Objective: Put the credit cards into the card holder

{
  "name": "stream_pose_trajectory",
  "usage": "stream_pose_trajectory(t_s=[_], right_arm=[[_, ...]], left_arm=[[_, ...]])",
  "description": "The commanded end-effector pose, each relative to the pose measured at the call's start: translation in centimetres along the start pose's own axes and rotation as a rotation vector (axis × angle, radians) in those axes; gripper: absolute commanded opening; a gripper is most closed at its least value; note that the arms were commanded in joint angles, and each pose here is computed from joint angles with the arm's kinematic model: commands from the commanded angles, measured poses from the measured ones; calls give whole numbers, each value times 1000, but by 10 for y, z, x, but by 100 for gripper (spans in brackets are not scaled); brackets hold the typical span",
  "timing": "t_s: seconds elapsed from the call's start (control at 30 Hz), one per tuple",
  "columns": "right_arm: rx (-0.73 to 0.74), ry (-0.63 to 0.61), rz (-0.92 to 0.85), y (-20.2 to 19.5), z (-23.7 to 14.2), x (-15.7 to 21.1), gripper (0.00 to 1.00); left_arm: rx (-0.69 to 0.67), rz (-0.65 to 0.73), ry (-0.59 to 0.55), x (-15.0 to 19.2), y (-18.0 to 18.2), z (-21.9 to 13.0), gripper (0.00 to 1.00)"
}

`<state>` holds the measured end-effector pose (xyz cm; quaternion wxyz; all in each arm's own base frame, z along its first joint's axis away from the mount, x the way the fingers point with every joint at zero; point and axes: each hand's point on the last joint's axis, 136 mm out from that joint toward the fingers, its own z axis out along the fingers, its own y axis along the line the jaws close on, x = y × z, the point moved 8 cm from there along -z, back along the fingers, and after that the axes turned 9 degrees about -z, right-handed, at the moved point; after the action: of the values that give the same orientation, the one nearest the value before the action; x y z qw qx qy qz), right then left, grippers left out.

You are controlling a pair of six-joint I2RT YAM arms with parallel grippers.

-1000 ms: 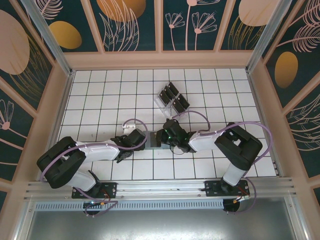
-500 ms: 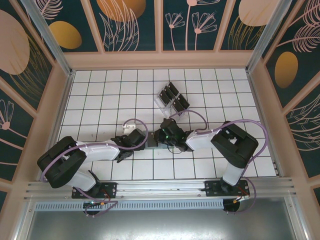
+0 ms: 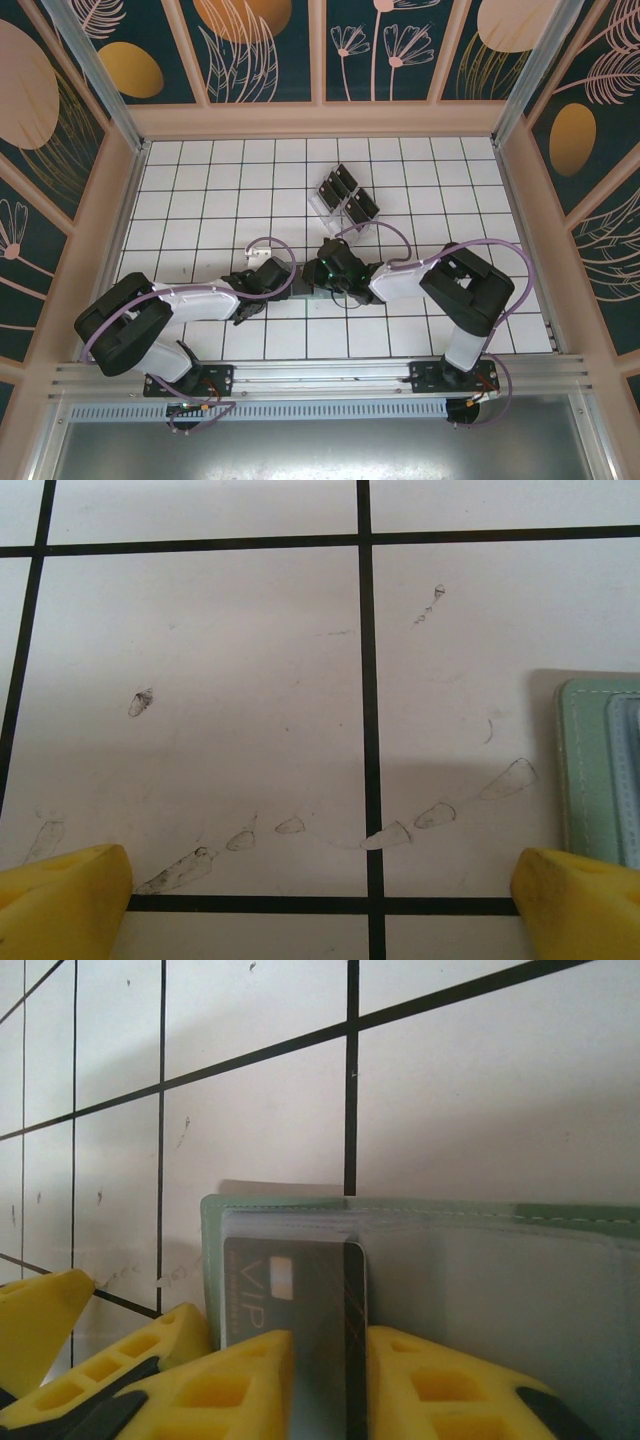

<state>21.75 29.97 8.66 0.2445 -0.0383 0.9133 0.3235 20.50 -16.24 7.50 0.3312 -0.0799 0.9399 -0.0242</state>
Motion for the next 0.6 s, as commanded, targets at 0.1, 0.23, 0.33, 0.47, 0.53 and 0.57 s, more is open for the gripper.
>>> stream_pose_trajectory(t_s=[0.1, 0.23, 0.33, 0.47, 0.53, 0.57], right_arm=[[-37, 5, -27, 18, -9, -5, 40], [-47, -29, -53, 28, -22, -18, 45], [-48, -50, -67, 31, -32, -23, 46], [-25, -61, -80, 28, -40, -24, 46], [-17, -56, -83, 24, -41, -22, 46], [-16, -55, -81, 23, -41, -21, 45]], left_arm=[[10, 5, 37, 5, 2, 1, 99], [17, -6, 18, -3, 0, -6, 99], [24, -18, -6, -11, -1, -13, 98], [22, -32, -34, -18, 0, -21, 99], [21, -34, -42, -21, 0, -23, 98], [20, -34, -44, -21, -1, -24, 99]])
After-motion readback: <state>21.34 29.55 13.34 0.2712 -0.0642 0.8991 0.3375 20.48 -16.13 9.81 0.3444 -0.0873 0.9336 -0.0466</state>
